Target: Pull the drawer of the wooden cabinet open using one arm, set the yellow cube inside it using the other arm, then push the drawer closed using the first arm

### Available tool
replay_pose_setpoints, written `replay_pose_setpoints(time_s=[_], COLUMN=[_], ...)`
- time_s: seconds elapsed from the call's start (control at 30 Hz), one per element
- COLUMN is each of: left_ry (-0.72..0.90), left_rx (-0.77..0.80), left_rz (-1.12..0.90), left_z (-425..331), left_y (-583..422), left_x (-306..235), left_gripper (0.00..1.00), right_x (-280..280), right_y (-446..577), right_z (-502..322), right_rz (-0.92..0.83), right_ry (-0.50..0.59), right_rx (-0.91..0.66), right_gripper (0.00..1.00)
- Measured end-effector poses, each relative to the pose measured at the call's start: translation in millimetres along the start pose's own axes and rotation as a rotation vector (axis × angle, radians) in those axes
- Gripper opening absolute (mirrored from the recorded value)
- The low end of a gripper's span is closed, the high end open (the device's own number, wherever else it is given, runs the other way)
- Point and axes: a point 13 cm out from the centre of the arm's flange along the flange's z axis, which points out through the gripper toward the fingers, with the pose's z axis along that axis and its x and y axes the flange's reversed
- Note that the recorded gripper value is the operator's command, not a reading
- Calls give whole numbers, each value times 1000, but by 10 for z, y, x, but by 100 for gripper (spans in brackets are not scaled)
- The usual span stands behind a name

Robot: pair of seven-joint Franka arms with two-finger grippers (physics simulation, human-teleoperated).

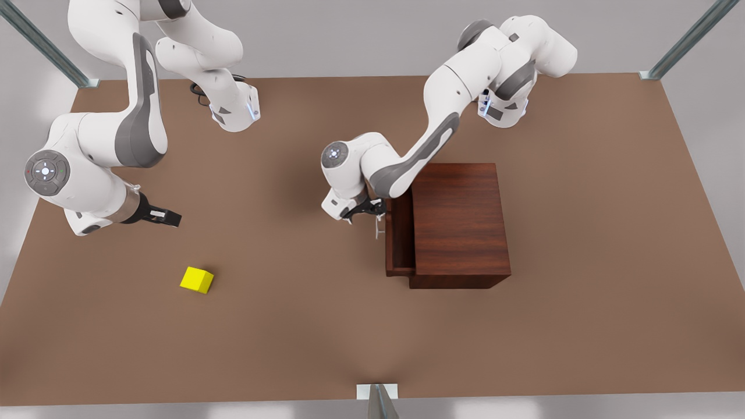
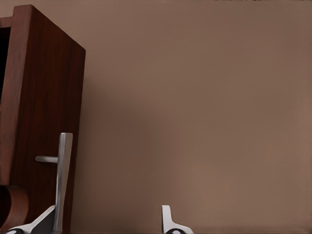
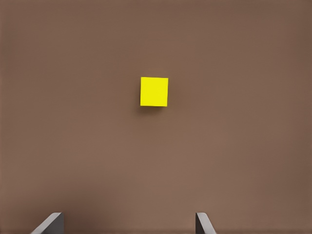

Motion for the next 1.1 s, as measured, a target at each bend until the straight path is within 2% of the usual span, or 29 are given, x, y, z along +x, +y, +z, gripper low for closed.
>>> replay_pose_setpoints(time_s=[1.1], left_ry=[-48], left_rx=[-59], left_rz=[-3], left_z=[-12], left_y=[-194], left_x=[132], left_gripper=[100], right_x=[-2], right_y=[0], right_z=[7], right_rz=[0], right_ry=[1], right_rx=[0], right_gripper=[100])
